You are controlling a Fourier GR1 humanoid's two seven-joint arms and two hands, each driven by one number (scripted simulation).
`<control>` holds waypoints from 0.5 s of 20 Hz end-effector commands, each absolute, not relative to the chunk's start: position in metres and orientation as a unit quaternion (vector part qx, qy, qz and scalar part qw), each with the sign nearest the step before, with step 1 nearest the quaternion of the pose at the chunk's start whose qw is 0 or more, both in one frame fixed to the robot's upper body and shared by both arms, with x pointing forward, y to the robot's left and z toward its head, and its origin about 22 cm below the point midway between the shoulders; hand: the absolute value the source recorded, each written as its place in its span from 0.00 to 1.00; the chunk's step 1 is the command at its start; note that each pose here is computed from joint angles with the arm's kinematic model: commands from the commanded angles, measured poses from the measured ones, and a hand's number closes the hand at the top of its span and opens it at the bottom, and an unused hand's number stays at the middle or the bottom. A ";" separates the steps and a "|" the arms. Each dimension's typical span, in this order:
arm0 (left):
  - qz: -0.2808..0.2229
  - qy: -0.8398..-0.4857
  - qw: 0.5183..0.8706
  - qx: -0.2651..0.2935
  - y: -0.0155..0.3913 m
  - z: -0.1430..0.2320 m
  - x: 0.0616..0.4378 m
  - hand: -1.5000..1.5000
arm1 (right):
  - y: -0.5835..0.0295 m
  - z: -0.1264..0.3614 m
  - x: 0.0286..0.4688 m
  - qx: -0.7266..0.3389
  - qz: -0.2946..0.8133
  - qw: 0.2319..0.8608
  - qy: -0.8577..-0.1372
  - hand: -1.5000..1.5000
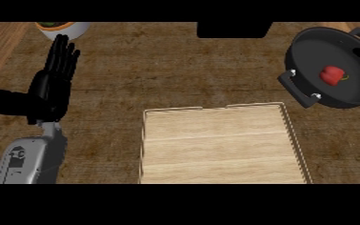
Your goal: Pick the bell pepper from the tray and place it in the pot
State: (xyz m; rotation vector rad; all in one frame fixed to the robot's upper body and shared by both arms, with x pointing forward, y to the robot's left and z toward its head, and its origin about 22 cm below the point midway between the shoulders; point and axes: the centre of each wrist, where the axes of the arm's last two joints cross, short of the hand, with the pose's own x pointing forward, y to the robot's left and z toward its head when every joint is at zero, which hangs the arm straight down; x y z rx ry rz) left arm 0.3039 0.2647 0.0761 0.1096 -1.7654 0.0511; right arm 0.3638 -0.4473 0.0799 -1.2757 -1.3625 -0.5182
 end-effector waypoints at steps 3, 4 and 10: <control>0.027 -0.768 0.638 0.055 0.273 0.070 0.296 0.50 | -0.472 0.053 0.310 -0.538 -0.260 0.531 -0.601 0.00; 0.018 -0.762 0.646 0.045 0.260 0.073 0.298 0.50 | -0.494 0.066 0.302 -0.541 -0.271 0.515 -0.607 0.00; 0.027 -0.771 0.635 0.046 0.274 0.081 0.308 0.50 | -0.525 0.067 0.248 -0.544 -0.274 0.504 -0.612 0.00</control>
